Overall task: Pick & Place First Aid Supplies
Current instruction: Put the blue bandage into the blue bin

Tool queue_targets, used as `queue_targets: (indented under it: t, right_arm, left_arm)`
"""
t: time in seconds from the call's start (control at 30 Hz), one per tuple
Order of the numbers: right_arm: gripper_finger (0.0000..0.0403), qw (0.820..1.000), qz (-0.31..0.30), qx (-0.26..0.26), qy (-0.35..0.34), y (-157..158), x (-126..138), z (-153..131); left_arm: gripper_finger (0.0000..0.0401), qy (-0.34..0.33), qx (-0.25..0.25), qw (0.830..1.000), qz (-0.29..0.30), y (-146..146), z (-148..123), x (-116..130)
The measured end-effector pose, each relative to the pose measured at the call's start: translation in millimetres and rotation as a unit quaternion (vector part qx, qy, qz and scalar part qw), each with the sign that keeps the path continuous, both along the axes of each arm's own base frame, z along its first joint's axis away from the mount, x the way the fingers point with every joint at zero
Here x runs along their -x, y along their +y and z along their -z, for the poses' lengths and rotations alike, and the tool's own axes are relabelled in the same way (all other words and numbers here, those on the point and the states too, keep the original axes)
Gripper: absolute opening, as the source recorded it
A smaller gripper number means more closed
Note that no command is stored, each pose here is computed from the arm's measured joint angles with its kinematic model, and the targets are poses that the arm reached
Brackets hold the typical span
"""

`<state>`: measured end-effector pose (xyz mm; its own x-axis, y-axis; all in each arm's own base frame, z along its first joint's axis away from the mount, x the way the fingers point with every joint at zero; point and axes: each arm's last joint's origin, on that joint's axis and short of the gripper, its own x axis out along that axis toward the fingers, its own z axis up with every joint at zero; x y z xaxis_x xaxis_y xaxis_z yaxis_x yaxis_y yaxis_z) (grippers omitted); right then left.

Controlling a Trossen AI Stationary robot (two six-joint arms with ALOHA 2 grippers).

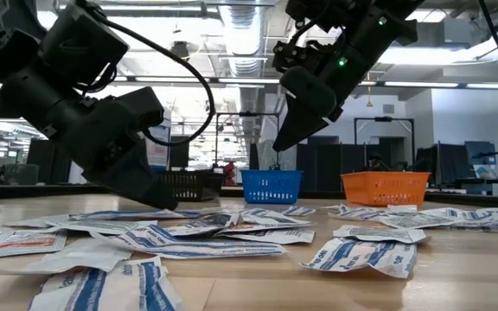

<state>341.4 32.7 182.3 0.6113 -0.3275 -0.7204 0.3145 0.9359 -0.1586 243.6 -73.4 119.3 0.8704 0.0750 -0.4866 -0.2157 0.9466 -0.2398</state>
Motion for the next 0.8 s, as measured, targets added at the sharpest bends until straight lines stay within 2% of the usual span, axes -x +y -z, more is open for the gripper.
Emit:
queue_targets:
  t: [0.1, 0.17, 0.37, 0.53, 0.6, 0.8]
  right_arm:
    - [0.0123, 1.000, 0.000, 0.000, 0.000, 0.0, 0.0, 0.0]
    - [0.0123, 1.000, 0.001, -0.001, 0.000, 0.0, 0.0, 0.0]
    - [0.0123, 0.999, 0.006, -0.034, -0.014, 1.1, -1.4, -0.6]
    - [0.0122, 0.991, -0.009, -0.115, -0.065, 6.0, -10.0, 0.2]
    - [0.0122, 0.985, -0.022, -0.144, -0.093, 8.5, -17.1, 4.9]
    - [0.0122, 0.978, -0.037, -0.182, -0.091, 11.7, -25.3, 28.0]
  left_arm:
    - [0.0028, 0.003, -0.003, 1.000, 0.000, 0.5, 0.7, 0.3]
    - [0.0009, 0.003, -0.003, 1.000, -0.002, 0.6, 0.8, 0.3]
    - [0.0005, -0.009, -0.006, 1.000, -0.004, 0.6, -3.3, 0.8]
    - [0.0005, -0.032, -0.013, 0.999, 0.001, 0.4, -12.3, 0.2]
    - [0.0005, -0.033, -0.014, 0.999, 0.000, 0.5, -12.5, 0.2]
    - [0.0005, -0.039, -0.018, 0.999, -0.009, 0.7, -14.2, -1.0]
